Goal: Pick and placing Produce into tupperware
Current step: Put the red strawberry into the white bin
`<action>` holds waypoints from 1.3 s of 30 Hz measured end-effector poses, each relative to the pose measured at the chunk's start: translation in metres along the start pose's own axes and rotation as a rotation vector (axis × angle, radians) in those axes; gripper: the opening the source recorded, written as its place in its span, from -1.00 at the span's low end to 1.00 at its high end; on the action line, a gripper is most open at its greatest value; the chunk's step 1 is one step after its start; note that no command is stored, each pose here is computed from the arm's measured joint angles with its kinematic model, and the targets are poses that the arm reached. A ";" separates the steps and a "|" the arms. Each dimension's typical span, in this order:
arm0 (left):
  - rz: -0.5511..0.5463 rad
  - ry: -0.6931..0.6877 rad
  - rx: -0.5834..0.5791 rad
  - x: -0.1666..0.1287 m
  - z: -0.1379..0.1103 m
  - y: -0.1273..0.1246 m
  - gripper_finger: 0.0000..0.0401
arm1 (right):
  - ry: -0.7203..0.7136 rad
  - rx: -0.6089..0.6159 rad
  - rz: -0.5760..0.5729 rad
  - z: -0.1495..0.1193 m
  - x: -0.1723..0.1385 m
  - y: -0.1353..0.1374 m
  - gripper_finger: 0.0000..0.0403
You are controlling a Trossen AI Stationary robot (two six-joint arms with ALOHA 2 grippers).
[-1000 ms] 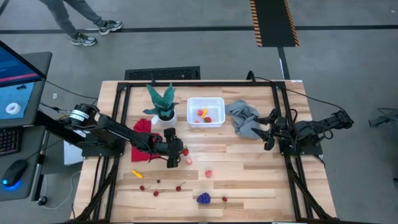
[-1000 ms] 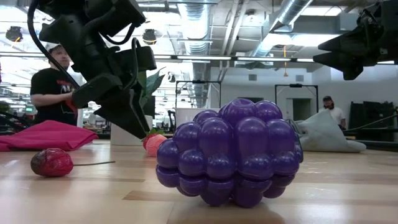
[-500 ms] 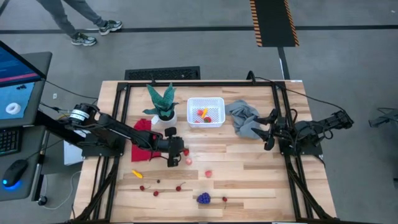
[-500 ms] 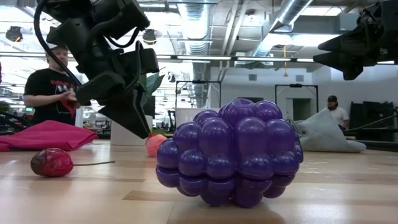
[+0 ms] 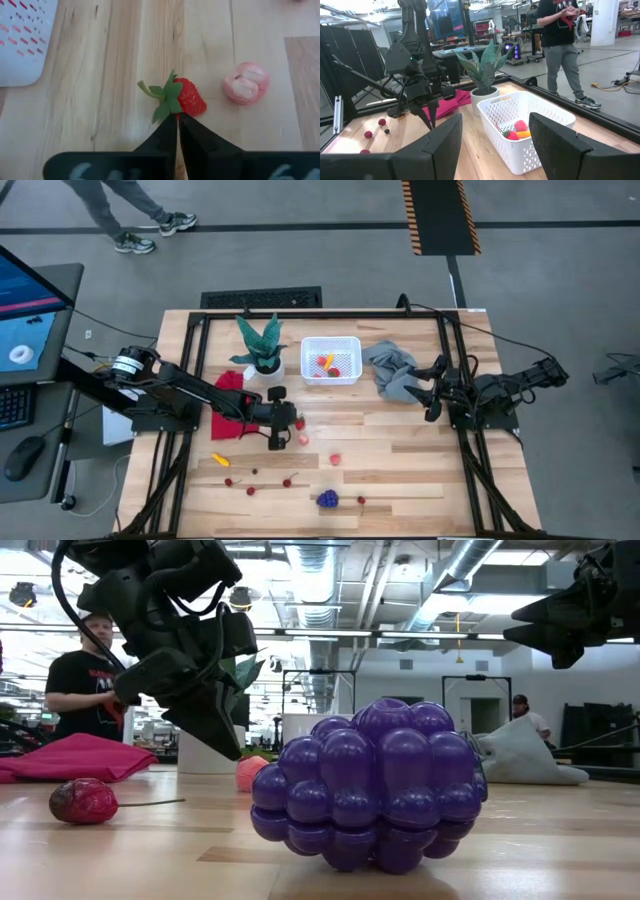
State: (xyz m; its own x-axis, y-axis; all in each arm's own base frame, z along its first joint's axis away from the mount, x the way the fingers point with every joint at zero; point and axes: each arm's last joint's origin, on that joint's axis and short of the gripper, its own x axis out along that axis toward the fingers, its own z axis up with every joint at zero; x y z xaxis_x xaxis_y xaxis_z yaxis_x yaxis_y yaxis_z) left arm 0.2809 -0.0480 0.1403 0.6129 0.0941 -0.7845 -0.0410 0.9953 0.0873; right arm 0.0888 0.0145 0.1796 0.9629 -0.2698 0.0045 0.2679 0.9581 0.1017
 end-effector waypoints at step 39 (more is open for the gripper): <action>-0.031 -0.069 0.022 0.000 0.008 0.004 -0.99 | 0.009 0.001 -0.001 -0.005 0.001 0.000 0.26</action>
State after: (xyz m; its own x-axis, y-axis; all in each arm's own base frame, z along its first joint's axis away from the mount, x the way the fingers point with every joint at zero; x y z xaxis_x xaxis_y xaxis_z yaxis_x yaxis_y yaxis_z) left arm 0.2871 -0.0438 0.1453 0.6664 0.0608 -0.7431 -0.0045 0.9970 0.0776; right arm 0.0899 0.0150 0.1743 0.9628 -0.2701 -0.0045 0.2691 0.9576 0.1024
